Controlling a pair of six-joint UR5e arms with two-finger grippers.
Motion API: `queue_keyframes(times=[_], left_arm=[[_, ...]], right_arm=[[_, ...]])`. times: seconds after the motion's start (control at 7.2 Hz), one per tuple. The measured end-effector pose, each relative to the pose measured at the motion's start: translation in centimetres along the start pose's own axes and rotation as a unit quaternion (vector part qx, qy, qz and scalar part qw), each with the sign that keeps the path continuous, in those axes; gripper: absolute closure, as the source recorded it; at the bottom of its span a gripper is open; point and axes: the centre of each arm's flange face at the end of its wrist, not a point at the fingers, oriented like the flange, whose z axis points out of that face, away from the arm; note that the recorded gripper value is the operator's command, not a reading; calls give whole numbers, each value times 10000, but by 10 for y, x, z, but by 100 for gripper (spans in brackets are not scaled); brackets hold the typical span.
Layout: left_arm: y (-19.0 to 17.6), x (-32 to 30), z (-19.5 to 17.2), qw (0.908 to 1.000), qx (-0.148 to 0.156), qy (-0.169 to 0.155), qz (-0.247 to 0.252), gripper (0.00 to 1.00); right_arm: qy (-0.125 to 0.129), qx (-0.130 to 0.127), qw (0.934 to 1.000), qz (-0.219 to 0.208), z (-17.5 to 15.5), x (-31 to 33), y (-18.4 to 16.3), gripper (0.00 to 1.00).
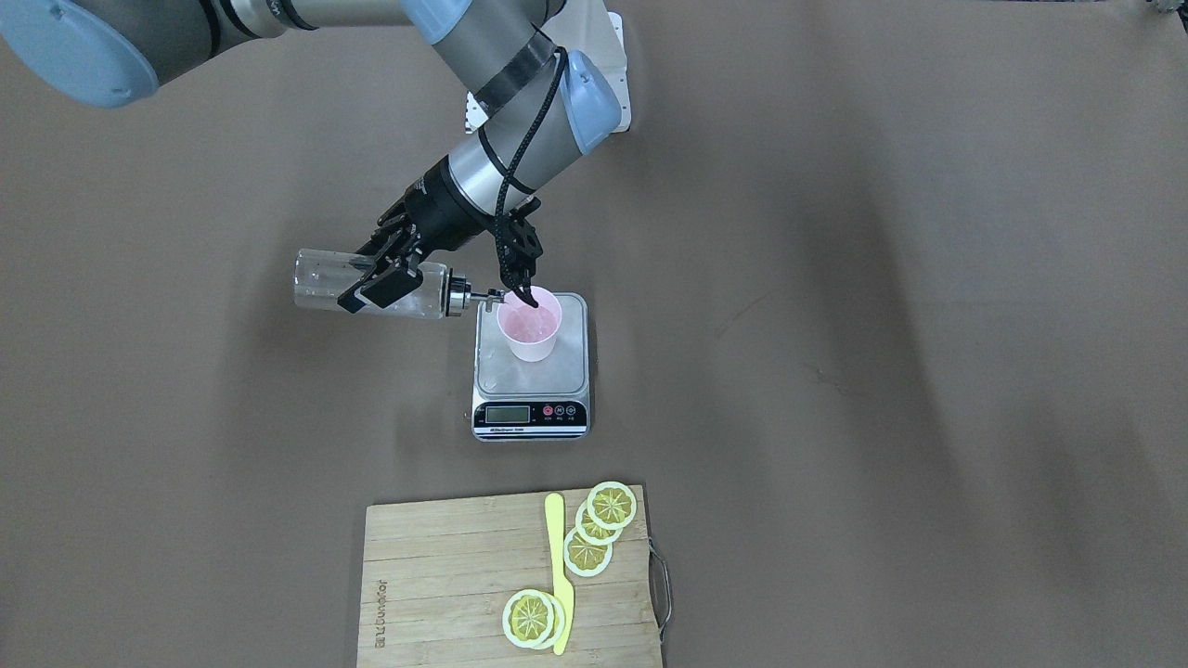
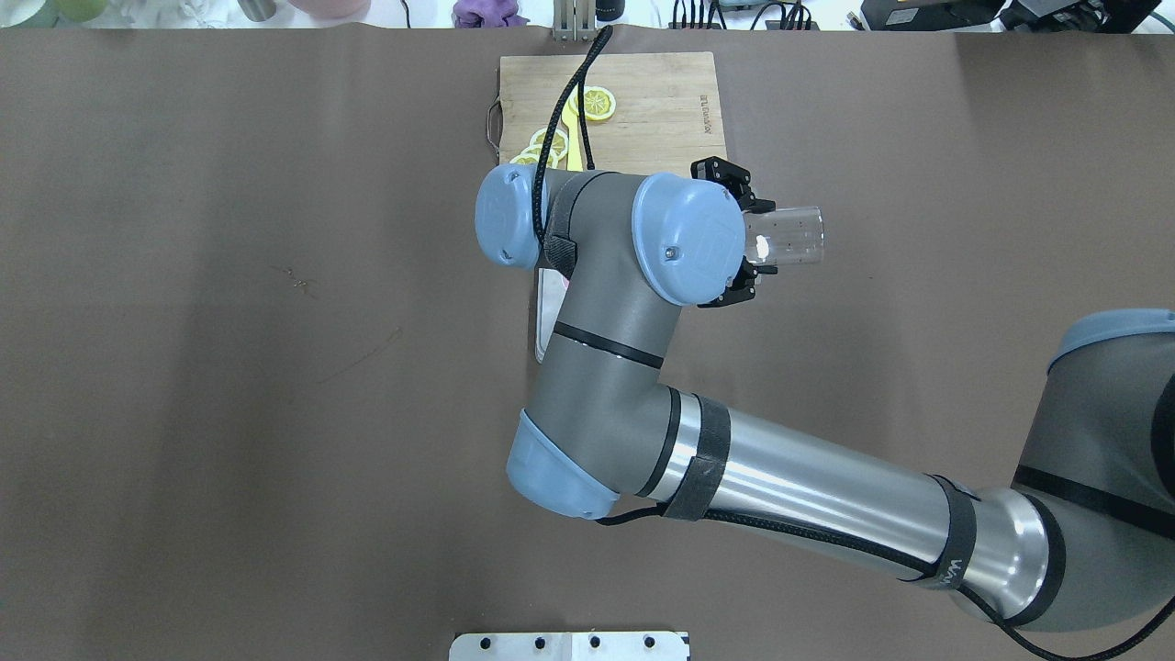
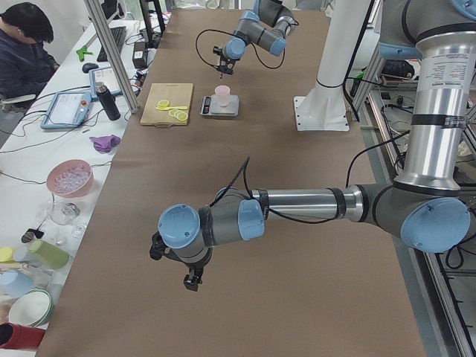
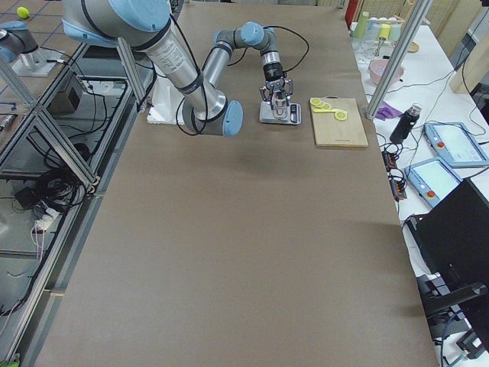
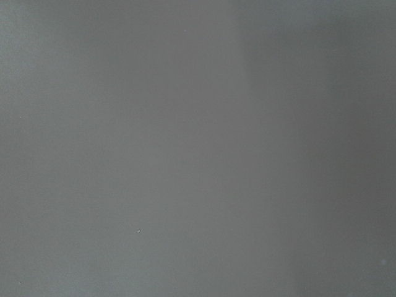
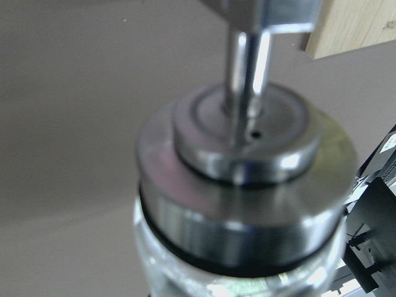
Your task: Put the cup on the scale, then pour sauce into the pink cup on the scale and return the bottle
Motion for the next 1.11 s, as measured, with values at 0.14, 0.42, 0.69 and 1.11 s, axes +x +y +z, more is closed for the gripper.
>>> queue_keyframes(times=[0.14, 0.42, 0.69, 1.11], left_arm=[[0, 0, 0, 10000, 1, -1, 1, 2], [0, 0, 0, 10000, 1, 1, 0, 2], [0, 0, 0, 10000, 0, 5, -4, 2], [0, 1, -1, 10000, 9, 1, 6, 2]], right_arm=[[0, 0, 10000, -2, 0, 0, 0, 100], [3, -24, 10000, -13, -1, 0, 0, 100], [9, -57, 10000, -23, -1, -1, 1, 100], [17, -54, 10000, -21, -2, -1, 1, 100]])
